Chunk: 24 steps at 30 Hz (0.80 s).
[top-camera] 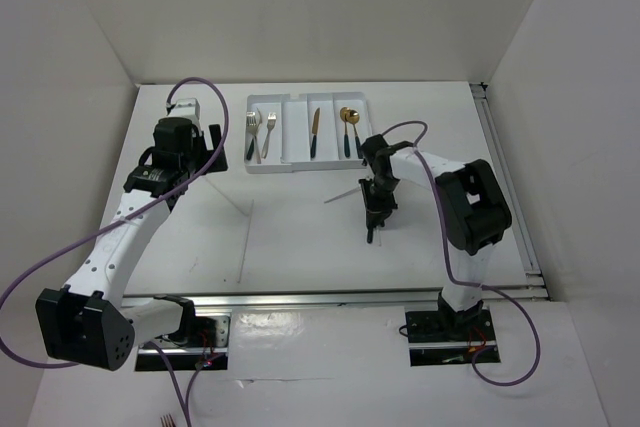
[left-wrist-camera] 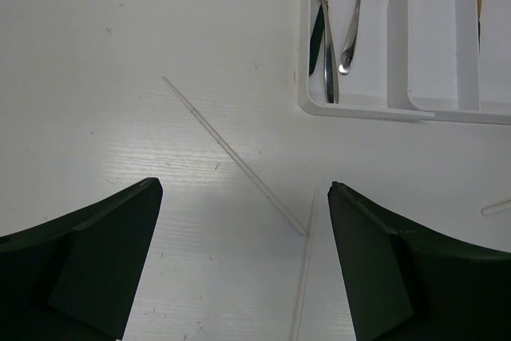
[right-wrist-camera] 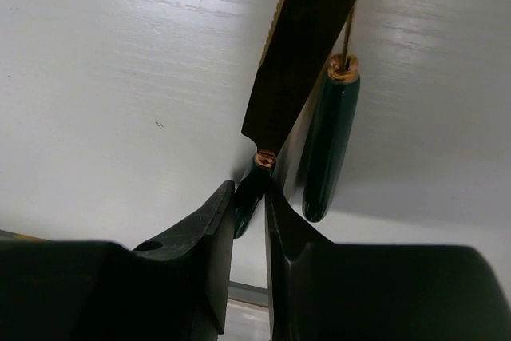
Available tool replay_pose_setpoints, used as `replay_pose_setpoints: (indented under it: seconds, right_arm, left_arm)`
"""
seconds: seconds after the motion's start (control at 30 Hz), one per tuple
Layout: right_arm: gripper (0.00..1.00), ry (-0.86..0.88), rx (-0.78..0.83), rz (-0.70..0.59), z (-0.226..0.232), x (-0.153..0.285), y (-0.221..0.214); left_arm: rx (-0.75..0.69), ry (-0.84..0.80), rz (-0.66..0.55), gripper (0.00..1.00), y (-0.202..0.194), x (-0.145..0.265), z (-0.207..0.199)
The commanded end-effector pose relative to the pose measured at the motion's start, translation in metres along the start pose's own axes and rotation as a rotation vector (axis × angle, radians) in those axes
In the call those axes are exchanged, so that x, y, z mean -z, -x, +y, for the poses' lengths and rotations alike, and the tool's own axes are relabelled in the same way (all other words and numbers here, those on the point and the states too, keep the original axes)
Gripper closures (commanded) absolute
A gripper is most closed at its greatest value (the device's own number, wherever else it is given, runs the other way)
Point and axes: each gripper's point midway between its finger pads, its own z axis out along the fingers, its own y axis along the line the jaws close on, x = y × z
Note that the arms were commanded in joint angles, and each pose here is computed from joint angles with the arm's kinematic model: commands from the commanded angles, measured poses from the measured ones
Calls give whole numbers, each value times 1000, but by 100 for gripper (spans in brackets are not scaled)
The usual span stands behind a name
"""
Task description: Sort the eating utensils into containers
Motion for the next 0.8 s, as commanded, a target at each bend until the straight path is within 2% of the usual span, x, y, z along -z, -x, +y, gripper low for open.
replay_pose_setpoints:
  seconds: [0.0,0.13,0.23,0.33,0.6,0.77]
  right_arm:
    - [100,-77,40,-61,-18,3,12]
    - [100,65,86,-165,12,39,30]
    - [100,157,143,-321,35,76,58]
    - [100,201,176,-420,47,106,74]
    - [100,182,188,-533,51,134,90]
    - [100,309,314,-672,95,156,113]
  left_arm:
    - [-6,-8,-35,0,8,0,-2]
    - [-8,-25,-22,0,6,-2,-6]
    - [-9,-46,-13,0,6,-4,-10]
    - [-9,-55,-11,0,9,-7,-13]
    - [-21,-74,-21,0,16,-6,-19]
    - [-21,-74,-21,0,16,-6,-19]
